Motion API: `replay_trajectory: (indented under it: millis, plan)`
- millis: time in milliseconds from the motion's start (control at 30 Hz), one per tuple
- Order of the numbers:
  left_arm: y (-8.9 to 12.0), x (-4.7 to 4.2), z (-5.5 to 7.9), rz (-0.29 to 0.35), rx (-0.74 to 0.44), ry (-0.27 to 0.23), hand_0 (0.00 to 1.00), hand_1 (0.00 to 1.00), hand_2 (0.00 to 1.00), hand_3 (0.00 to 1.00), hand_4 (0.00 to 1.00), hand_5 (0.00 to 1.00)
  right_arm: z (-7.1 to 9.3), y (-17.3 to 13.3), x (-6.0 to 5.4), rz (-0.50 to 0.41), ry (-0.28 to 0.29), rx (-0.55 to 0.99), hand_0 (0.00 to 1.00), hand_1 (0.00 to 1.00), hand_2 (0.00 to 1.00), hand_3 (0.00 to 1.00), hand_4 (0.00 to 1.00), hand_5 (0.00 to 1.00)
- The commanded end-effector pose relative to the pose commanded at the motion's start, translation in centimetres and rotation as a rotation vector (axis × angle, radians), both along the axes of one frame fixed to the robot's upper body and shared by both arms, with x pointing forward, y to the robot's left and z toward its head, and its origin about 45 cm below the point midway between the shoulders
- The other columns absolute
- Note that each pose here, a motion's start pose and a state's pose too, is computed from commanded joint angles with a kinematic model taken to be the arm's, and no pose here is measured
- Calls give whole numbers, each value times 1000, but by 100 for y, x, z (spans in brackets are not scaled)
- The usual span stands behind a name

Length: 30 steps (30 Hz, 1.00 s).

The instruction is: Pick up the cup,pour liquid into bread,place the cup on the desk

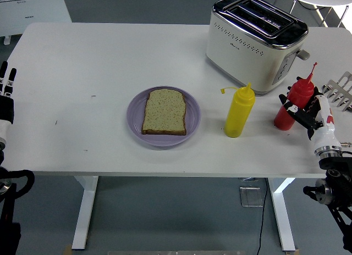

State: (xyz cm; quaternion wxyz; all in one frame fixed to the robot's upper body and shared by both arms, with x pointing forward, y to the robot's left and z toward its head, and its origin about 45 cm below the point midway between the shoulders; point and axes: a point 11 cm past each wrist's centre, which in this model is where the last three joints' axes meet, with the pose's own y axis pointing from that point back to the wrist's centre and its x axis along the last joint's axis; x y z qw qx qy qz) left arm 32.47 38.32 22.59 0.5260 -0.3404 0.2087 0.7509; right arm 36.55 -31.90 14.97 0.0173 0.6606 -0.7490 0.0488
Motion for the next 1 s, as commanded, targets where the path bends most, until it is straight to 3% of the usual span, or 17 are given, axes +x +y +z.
replay_trajectory:
  millis: [33, 200, 233, 400, 433, 600, 633, 800, 833, 1000]
  plan:
    - [2, -1, -1, 0, 0, 0, 804, 787, 827, 797, 478, 998, -3, -3, -1, -9, -1, 7, 532, 531, 539, 729, 832, 211]
    - [2, -2, -3, 1, 0, 1, 804, 787, 827, 797, 478, 998, -3, -29, 0, -38, -7, 34, 532, 531, 539, 729, 832, 211]
    - [1, -2, -3, 1, 0, 1, 805, 787, 826, 797, 478, 998, -1, -36, 0, -45, -9, 39, 466, 471, 501, 694, 789, 164]
    - [2, 0, 0, 1, 0, 0, 805, 787, 826, 797, 478, 998, 10, -83, -3, -84, -20, 70, 466, 471, 501, 694, 789, 164]
    - [3, 0, 0, 1, 0, 0, 804, 787, 828, 796, 478, 998, 11, -95, -4, -95, -22, 81, 396, 403, 490, 640, 733, 120]
    - [4, 0, 1, 1, 0, -1, 804, 787, 828, 796, 478, 998, 15, -159, -10, -144, -30, 138, 396, 403, 490, 640, 733, 120]
    - [4, 0, 1, 2, 0, -1, 805, 787, 827, 796, 477, 998, 14, -166, -10, -149, -31, 145, 358, 399, 480, 611, 677, 79]
    - [3, -1, -1, 1, -1, 0, 805, 787, 827, 796, 477, 998, 14, -233, -20, -201, -39, 211, 358, 399, 480, 611, 677, 79]
    - [3, -1, -1, 1, -1, 0, 805, 787, 827, 797, 478, 998, 16, -244, -22, -209, -41, 223, 377, 392, 467, 568, 595, 33]
    - [-1, -1, -4, 1, -1, 0, 805, 787, 827, 797, 478, 998, 55, -279, -23, -235, -60, 282, 377, 392, 467, 568, 595, 33]
